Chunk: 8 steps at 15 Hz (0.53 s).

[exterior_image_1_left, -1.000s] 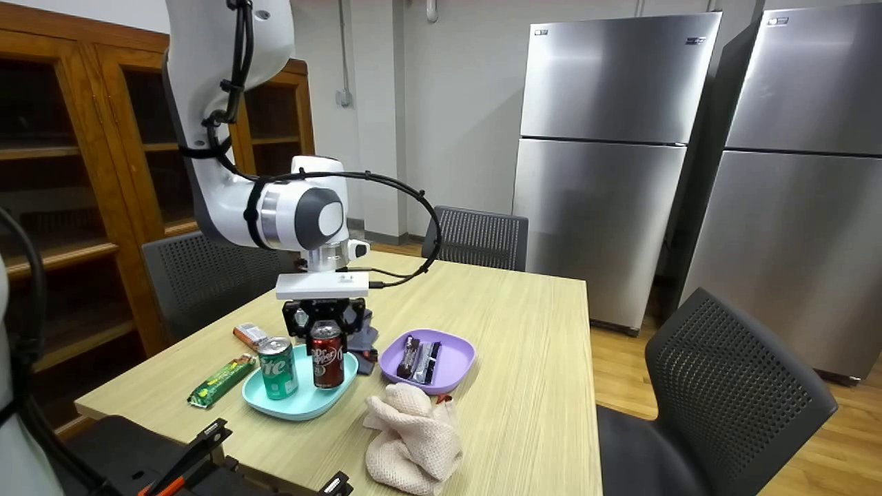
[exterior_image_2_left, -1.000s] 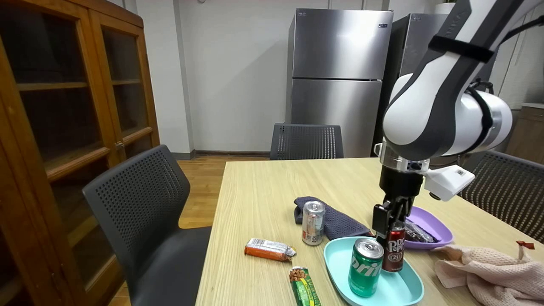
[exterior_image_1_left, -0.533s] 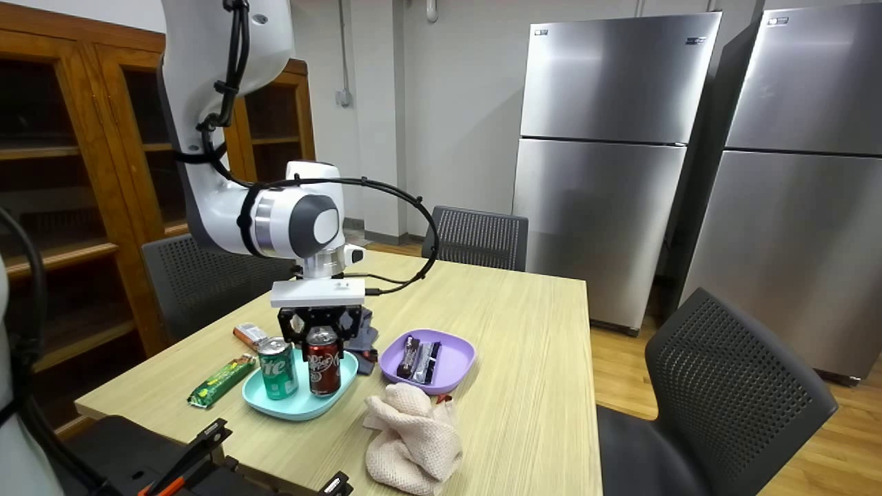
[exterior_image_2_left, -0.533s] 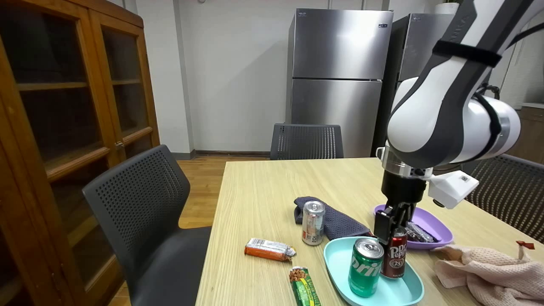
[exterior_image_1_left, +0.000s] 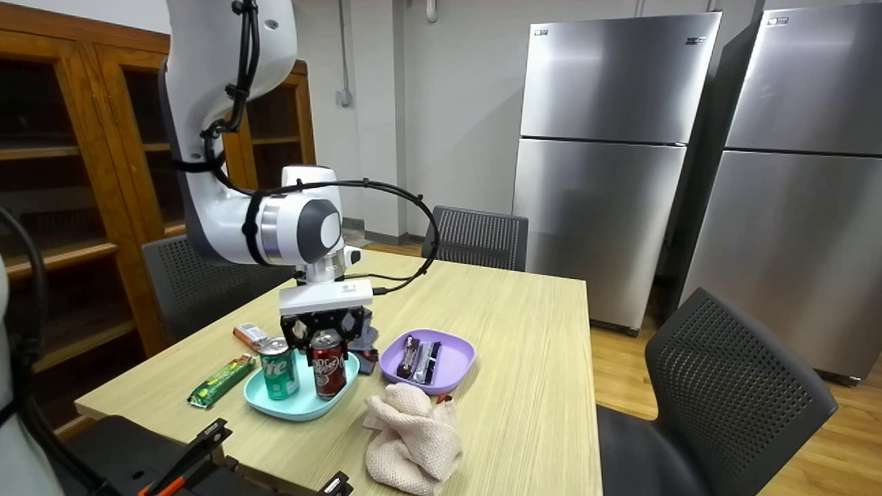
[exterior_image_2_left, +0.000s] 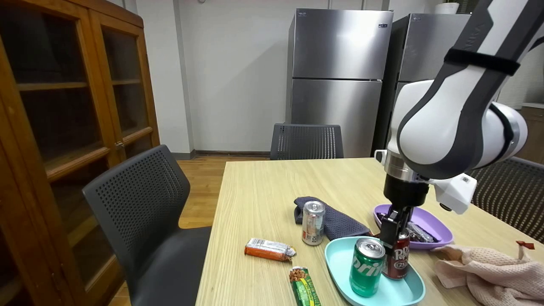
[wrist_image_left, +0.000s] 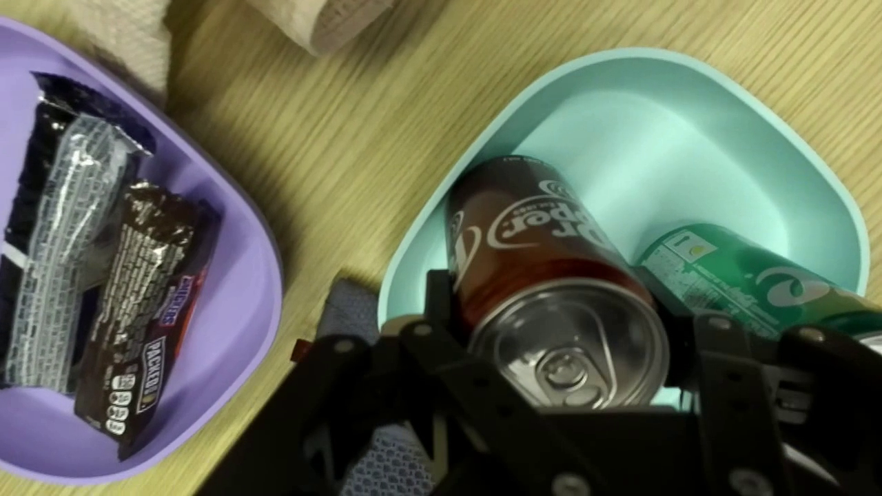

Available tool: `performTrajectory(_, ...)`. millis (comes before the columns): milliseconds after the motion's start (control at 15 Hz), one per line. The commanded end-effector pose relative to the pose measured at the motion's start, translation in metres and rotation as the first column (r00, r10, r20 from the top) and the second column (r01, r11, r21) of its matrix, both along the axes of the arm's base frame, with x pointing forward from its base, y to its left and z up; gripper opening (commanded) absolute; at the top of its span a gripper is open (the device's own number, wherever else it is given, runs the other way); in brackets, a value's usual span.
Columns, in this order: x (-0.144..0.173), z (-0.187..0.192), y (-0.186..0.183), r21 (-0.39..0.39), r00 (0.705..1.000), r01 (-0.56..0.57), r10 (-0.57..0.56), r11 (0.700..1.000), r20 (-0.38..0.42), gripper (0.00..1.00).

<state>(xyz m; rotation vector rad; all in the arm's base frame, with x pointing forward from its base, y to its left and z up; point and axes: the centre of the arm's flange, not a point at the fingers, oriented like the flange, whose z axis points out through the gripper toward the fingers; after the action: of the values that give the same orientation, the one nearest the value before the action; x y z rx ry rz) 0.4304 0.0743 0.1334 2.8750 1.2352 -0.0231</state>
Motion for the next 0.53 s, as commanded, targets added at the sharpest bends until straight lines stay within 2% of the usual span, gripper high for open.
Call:
performTrajectory(0, -0.0063, 0.0020, -0.0062, 0.010, 0.998, -0.067, 0.067, 0.998, 0.021, 0.38)
performTrajectory(200, -0.0059, 0.0030, -0.0063, 0.013, 0.996, -0.086, 0.085, 0.996, 0.028, 0.38)
performTrajectory(267, -0.0058, 0.0025, -0.0062, 0.011, 0.996, -0.086, 0.085, 0.996, 0.025, 0.88)
performTrajectory(467, -0.0040, 0.0086, -0.0068, 0.024, 0.997, -0.062, 0.061, 0.998, 0.039, 1.00)
